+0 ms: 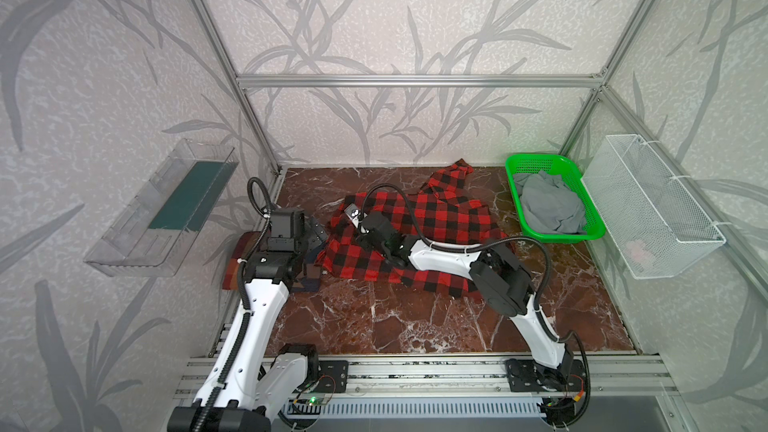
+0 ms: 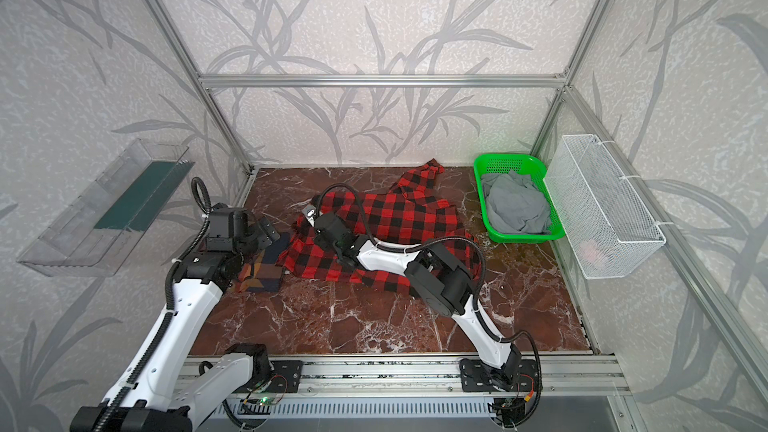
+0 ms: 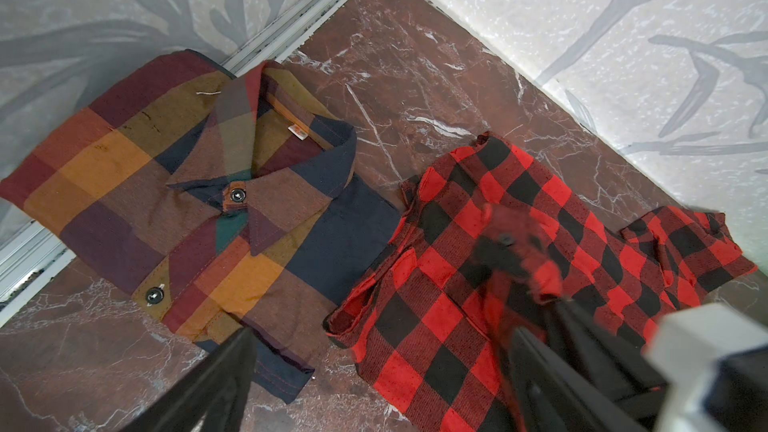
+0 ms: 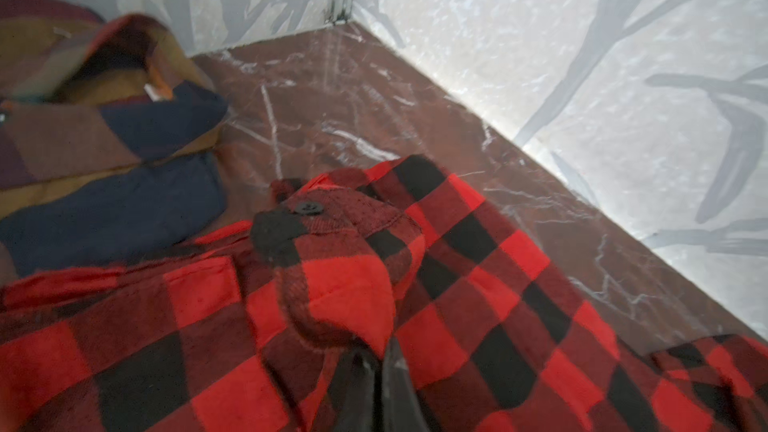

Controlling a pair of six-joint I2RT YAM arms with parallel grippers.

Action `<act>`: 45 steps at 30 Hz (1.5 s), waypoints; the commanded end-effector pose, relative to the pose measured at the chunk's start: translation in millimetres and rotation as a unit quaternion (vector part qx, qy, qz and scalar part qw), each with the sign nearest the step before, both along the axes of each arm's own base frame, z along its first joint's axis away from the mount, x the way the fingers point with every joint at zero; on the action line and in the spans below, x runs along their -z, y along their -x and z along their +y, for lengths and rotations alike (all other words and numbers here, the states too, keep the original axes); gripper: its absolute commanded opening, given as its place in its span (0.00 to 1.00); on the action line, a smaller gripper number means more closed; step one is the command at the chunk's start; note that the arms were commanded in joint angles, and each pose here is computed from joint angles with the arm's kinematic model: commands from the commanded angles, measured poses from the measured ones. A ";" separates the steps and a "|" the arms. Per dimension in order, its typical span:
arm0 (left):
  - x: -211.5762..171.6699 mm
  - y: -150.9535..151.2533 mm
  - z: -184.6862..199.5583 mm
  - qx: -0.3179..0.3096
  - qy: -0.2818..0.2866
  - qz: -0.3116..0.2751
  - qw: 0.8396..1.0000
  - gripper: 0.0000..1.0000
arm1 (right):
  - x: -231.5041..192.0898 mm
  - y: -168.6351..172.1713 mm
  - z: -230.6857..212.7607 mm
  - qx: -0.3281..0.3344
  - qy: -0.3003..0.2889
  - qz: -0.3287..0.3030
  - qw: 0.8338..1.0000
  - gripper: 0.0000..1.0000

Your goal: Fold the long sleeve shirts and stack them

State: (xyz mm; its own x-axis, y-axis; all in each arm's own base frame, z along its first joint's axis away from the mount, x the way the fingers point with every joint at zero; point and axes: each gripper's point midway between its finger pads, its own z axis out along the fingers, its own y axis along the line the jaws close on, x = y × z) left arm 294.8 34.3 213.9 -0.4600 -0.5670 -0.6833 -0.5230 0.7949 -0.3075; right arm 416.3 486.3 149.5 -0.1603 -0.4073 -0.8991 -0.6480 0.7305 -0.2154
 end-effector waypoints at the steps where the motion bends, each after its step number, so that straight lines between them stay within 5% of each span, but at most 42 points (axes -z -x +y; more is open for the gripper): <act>1: 0.6 1.8 5.1 -0.012 -0.004 -0.001 1.000 0.95 | -48.6 -9.1 -9.8 -0.037 -0.041 -0.004 0.998 0.00; 18: 3.9 2.7 9.0 -0.019 -0.010 0.005 1.000 0.95 | -8.1 -29.9 8.6 -0.142 0.027 0.045 0.988 0.00; 28: 7.1 2.8 9.6 -0.020 -0.012 0.008 1.000 0.95 | 57.5 4.9 42.8 -0.179 0.049 0.081 0.979 0.00; 34: 5.3 3.4 11.5 -0.023 -0.017 0.007 1.000 0.95 | 51.5 36.6 61.3 -0.195 0.045 0.079 0.977 0.01; 38: 4.0 5.2 13.0 -0.025 -0.020 0.004 0.999 0.95 | 38.6 45.6 55.1 -0.179 0.059 0.100 0.977 0.19; 40: 3.5 4.6 13.0 -0.025 -0.020 0.003 0.999 0.95 | 12.7 50.9 50.8 -0.184 0.035 0.111 0.976 0.40; 45: 7.1 2.0 11.2 -0.020 -0.015 0.011 1.000 0.96 | -44.6 49.2 26.9 -0.156 -0.005 0.115 0.981 0.53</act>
